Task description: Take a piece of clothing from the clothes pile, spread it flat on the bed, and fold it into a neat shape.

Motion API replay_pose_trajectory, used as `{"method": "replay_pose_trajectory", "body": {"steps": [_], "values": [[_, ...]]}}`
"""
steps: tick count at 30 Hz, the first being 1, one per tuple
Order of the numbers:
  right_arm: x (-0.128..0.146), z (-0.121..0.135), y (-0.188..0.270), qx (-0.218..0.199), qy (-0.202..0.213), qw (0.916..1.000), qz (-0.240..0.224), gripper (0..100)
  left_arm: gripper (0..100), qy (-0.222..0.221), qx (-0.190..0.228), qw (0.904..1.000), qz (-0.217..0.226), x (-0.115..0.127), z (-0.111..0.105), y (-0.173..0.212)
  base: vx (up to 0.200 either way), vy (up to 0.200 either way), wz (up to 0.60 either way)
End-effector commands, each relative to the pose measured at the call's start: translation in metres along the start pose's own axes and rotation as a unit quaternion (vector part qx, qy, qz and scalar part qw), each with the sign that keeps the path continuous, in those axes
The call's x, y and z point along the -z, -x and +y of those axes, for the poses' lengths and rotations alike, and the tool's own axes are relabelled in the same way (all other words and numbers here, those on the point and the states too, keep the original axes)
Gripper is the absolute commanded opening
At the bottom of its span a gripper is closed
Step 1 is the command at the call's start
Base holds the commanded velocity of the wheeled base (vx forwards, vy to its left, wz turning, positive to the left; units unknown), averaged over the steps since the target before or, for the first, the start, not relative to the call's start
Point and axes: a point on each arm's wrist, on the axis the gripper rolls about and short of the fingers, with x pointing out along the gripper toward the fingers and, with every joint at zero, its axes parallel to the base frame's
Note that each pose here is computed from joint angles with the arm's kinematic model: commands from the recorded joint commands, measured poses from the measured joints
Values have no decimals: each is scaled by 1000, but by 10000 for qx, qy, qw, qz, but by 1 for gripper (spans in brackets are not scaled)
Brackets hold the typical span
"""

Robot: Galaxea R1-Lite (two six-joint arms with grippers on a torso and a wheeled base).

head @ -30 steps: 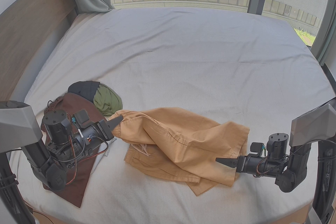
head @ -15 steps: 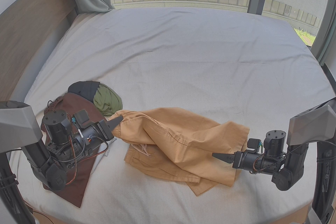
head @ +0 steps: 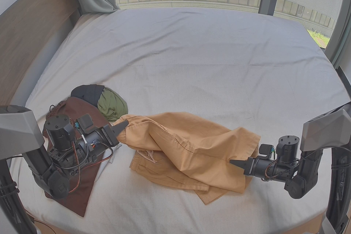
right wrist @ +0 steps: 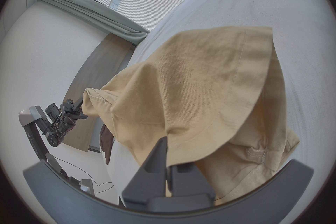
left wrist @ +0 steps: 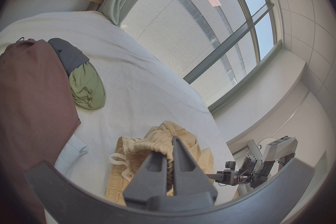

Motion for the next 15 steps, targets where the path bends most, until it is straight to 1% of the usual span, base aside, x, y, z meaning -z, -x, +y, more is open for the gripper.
{"method": "replay_pose_trajectory", "body": {"steps": [1, 4, 15], "values": [[-4, 3, 3, -35, 37, 10000, -79, 0, 0, 4, -5, 10000, -6, 0, 0, 0, 0, 0, 0], [-15, 10, 12, -97, 122, 9995, -277, 0, 0, -1, 4, 10000, -18, -1, 0, -1, 0, 0, 0], [-39, 36, 34, -365, 372, 9957, -761, 0, 0, -41, 91, 9997, -208, -10, -1, -5, 0, 0, 0]]}}
